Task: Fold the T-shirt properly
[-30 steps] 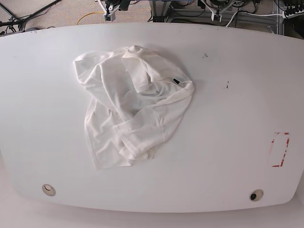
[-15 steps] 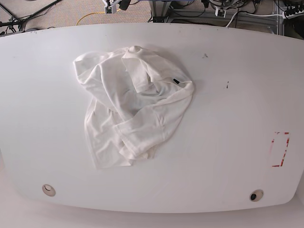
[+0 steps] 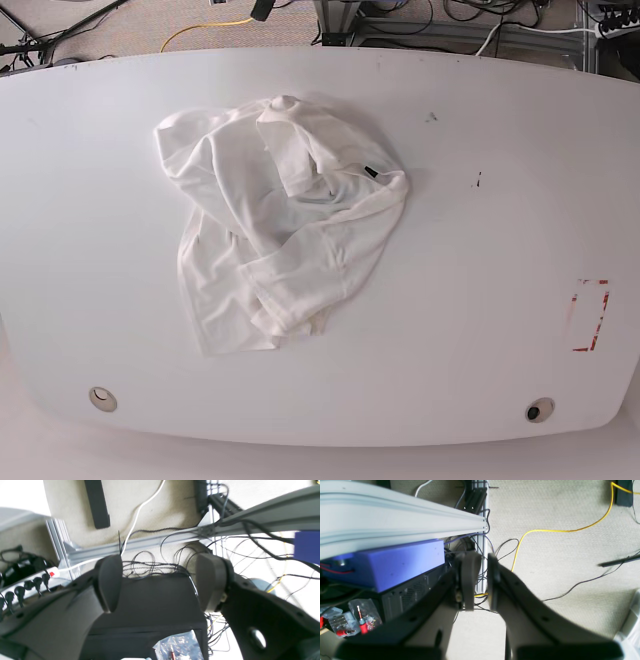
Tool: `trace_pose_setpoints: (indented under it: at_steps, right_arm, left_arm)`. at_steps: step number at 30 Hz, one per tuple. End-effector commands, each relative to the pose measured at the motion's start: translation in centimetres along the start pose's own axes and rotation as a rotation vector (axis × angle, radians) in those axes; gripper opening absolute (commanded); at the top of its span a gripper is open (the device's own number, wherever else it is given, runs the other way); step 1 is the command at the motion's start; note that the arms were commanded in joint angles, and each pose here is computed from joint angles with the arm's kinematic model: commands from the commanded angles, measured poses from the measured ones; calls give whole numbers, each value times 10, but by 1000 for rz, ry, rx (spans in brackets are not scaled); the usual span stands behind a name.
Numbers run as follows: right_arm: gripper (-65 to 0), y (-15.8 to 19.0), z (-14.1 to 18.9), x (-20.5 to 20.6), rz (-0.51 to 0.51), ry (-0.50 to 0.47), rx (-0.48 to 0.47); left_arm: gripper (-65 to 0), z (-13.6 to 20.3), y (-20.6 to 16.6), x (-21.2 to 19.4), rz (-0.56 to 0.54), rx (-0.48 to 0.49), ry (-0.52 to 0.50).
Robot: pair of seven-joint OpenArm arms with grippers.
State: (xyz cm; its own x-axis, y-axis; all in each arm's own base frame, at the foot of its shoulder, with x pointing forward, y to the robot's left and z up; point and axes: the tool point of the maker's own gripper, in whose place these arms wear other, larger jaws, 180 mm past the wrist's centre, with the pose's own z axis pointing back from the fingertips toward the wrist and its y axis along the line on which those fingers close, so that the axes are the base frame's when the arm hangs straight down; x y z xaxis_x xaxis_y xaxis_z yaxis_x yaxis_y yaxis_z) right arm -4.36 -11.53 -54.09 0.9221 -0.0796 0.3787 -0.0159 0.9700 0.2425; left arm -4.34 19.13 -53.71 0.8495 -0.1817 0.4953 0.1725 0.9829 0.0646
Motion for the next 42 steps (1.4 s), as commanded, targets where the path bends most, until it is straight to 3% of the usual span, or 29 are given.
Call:
trace_pose_setpoints:
  at_steps: [1, 8, 16, 28, 37, 42]
  right_arm:
    - [-572, 2, 15, 7, 17, -33, 1]
    - [-572, 6, 49, 13, 57, -60, -8]
    - [-572, 12, 89, 13, 91, -66, -15]
    - [-564, 31, 130, 78, 177, -215, -13]
    - [-563, 32, 136, 128, 117, -373, 15]
    - [-563, 29, 128, 162, 129, -472, 12]
  left_arm:
    - [-229, 17, 8, 10, 3, 25, -38]
    - [-228, 56, 30, 42, -17, 87, -125]
    - [-226, 95, 33, 79, 14, 94, -214]
    - [-222, 129, 46, 155, -43, 133, -397]
    - [-218, 129, 47, 188, -53, 137, -491]
    - [-92, 124, 49, 200, -47, 149, -532]
